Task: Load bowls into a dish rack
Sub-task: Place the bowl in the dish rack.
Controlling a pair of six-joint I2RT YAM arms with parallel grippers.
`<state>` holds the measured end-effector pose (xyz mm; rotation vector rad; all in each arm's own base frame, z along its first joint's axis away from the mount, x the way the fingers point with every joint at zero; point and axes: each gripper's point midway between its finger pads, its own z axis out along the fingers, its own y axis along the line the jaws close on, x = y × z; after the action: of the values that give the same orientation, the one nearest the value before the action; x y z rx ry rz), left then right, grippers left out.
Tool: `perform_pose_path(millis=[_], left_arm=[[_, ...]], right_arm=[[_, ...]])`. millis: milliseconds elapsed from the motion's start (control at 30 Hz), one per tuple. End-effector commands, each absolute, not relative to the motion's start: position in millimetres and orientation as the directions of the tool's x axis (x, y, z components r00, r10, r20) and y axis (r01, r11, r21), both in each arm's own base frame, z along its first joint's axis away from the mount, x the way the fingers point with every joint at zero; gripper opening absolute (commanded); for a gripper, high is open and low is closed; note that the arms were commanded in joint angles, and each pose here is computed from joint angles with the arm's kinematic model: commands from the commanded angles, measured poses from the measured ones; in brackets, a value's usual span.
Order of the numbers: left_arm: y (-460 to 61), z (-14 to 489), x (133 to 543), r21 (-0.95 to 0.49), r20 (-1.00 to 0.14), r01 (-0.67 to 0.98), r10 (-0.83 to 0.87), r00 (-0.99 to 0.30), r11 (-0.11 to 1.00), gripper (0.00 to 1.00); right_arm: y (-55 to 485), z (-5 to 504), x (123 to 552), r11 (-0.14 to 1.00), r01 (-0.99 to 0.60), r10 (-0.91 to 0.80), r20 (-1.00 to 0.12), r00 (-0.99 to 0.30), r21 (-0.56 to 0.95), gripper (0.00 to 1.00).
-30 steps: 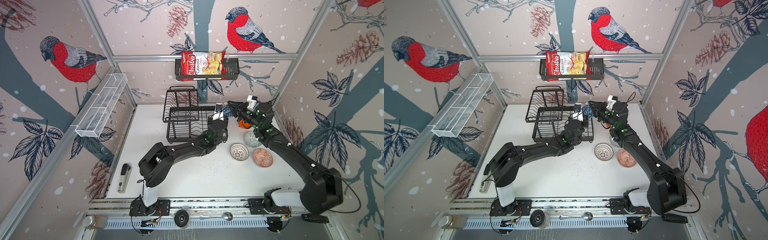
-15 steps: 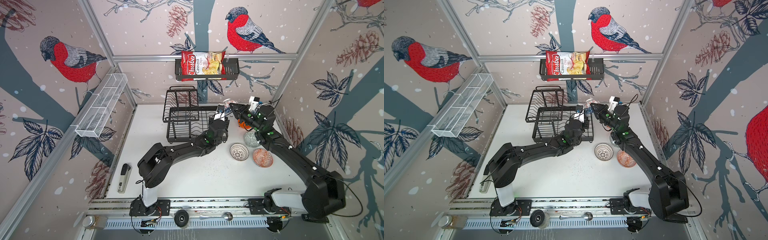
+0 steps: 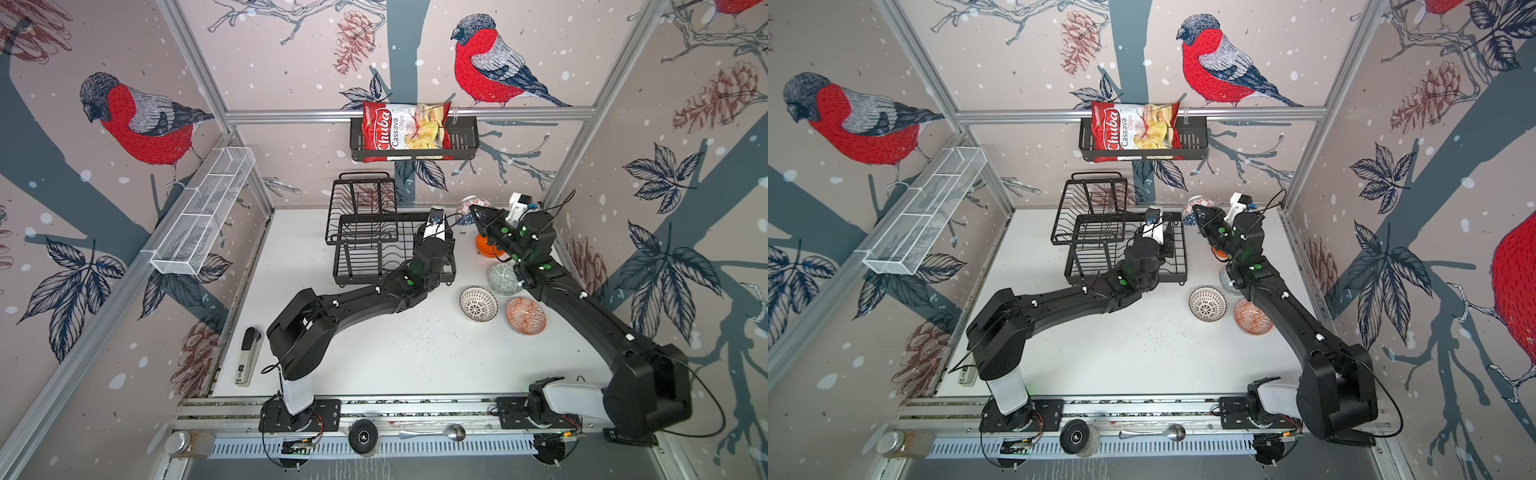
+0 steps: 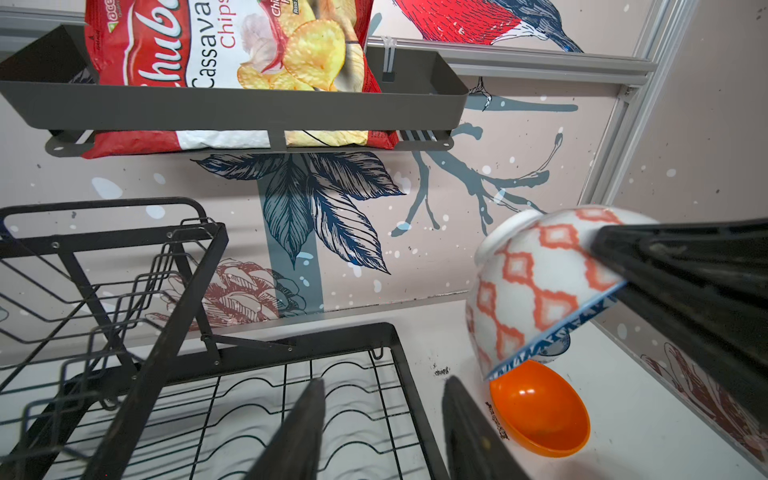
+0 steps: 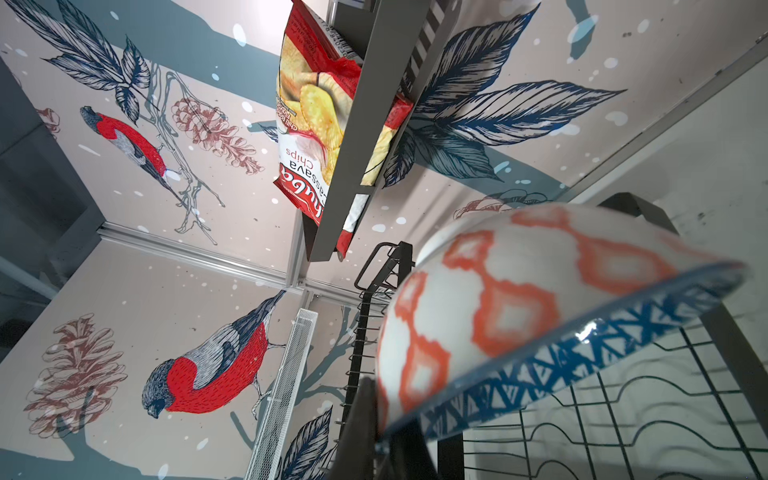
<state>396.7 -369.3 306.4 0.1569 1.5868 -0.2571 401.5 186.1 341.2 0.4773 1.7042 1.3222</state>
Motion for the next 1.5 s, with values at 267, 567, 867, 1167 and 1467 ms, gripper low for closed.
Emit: perform_pose_path(millis=[267, 567, 867, 1167, 1467], left_arm=[[-341, 321, 379, -0.115, -0.993, 0.244, -0.103, -0.061, 0.963, 0.93], [-334, 335, 359, -0.101, -0.989, 0.345, -0.058, -0.133, 0.933, 0.97], [-301, 341, 367, -0.149, -0.942, 0.367, -0.018, -0.335, 0.918, 0.97], [-259, 359, 374, -0.08, -0.953, 0.363, 0.036, -0.3, 0.928, 0.97], [-216, 356, 387, 0.001, -0.977, 0.331, 0.072, -0.201, 0.944, 0.97]], right_arm=[[181, 348, 399, 0.392, -0.296, 0.729, -0.491, -0.477, 0.871, 0.0], [188, 332, 399, 0.395, -0.302, 0.717, -0.497, -0.489, 0.868, 0.0], [214, 320, 399, 0.392, -0.329, 0.704, -0.511, -0.493, 0.859, 0.0], [244, 308, 403, 0.35, -0.365, 0.702, -0.499, -0.508, 0.863, 0.0], [273, 285, 422, 0.316, -0.343, 0.687, -0.462, -0.56, 0.885, 0.0]])
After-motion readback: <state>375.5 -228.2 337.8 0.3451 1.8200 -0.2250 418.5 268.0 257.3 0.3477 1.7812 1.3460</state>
